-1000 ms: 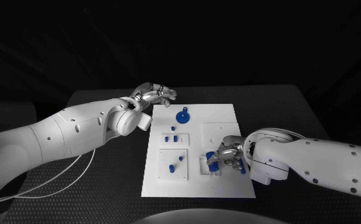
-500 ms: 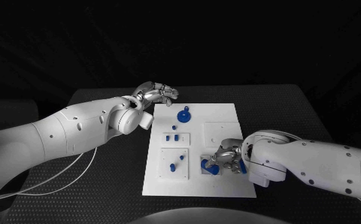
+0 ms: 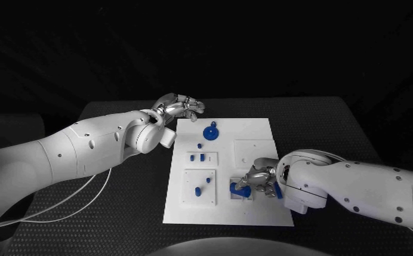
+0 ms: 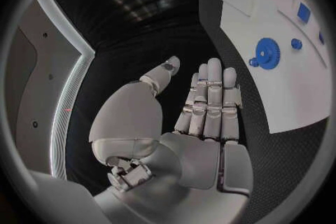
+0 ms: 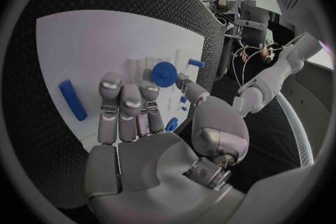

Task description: Assemble the parts on the task board

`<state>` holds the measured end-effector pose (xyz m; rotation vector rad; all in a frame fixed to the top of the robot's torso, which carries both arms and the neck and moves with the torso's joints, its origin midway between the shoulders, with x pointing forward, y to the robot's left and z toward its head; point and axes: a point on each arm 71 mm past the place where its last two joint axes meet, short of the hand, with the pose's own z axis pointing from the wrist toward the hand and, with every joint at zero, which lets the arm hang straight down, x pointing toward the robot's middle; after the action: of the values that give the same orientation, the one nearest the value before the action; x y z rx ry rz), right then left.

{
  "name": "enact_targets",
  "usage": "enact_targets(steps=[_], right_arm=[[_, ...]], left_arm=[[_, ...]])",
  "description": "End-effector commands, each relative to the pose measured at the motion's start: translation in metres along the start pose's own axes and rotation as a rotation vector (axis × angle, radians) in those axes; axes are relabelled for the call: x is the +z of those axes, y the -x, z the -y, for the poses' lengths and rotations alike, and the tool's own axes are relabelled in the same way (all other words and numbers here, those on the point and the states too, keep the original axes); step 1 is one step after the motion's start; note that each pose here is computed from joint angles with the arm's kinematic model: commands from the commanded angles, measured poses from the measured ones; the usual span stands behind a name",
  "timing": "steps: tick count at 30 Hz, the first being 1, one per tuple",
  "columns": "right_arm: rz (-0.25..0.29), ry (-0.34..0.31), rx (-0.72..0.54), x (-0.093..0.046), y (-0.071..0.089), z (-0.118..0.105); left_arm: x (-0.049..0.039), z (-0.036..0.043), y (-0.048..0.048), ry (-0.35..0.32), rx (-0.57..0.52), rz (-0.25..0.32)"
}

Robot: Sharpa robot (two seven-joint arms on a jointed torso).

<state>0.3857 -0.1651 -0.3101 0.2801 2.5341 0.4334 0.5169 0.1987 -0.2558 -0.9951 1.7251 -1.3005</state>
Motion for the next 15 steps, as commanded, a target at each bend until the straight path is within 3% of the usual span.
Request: enact_targets(steps=[1,15], right_arm=[[0.003,0.008,-0.021,-0.0006,-0.0012,-0.0018],[-0.059,0.018,-0.167,-0.0014,-0.0083,-0.0064]], left_arm=[[0.0003,0.0013,-0.002,-0.008,-0.008,-0.013],[0.0007,0.0014,-0.003,-0.007,-0.009,-0.015]])
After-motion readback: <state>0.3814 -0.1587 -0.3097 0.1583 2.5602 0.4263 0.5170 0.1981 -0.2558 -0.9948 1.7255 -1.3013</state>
